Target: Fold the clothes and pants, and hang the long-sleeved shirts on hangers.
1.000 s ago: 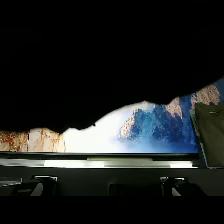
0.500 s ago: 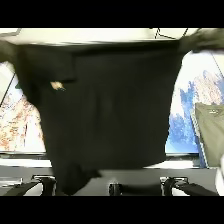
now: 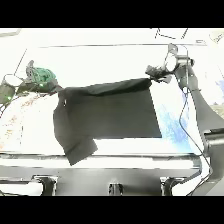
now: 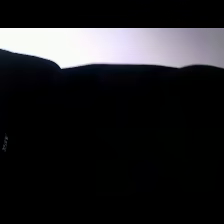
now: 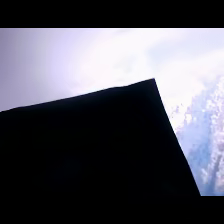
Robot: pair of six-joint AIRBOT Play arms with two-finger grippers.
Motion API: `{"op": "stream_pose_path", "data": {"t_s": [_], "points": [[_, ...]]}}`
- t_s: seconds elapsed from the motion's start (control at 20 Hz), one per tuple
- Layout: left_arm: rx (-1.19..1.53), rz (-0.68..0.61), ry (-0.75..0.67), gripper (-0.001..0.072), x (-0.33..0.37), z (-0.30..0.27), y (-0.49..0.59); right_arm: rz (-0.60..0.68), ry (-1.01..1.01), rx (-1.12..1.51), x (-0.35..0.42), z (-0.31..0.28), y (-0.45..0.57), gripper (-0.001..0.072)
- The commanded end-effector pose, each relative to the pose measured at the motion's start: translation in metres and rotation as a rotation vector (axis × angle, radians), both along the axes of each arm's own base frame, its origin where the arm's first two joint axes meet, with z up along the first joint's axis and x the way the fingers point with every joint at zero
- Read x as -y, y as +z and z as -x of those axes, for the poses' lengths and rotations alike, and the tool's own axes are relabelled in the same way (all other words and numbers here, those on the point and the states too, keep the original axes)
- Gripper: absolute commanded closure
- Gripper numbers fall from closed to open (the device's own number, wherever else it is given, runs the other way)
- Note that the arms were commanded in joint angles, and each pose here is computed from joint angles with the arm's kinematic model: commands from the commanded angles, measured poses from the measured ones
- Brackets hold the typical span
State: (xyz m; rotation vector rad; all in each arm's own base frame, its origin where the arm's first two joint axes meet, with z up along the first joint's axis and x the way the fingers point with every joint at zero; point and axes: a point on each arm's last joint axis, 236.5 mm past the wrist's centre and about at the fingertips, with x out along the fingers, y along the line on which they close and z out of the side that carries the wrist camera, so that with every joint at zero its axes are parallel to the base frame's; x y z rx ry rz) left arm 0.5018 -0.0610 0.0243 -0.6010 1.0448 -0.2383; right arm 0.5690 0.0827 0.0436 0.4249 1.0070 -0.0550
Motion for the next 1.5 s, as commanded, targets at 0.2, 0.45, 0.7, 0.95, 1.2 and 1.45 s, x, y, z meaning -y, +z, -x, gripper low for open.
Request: {"op": "stream_pose_path", "data": {"t_s": [0.2, 0.45, 0.7, 0.95, 1.2, 1.45], "points": [[-0.461, -0.045, -0.048, -0.0004, -0.095, 0.110, -0.018, -0.016, 0.006, -0.297, 0.127, 0.077, 0.021, 0.0109], [-0.670, 0.007, 0.048, 0.0196, -0.110, 0.230, -0.089, -0.140, 0.058, -0.736, 0.162, 0.204, -0.028, 0.0148], [-0.544, 0.255, 0.093, 0.0195, -0.057, 0.241, -0.130, -0.230, 0.117, -0.730, 0.130, 0.224, -0.049, 0.0153], [-0.499, 0.290, 0.101, 0.0203, -0.039, 0.219, -0.138, -0.275, 0.132, -0.707, 0.120, 0.220, -0.046, 0.0155], [-0.511, 0.280, 0.058, 0.0683, -0.024, 0.217, -0.141, -0.207, 0.129, -0.783, 0.125, 0.237, -0.065, 0.0154], [-0.486, 0.278, 0.045, 0.0684, -0.024, 0.214, -0.129, -0.252, 0.168, -0.824, 0.082, 0.260, -0.129, 0.0086]]}}
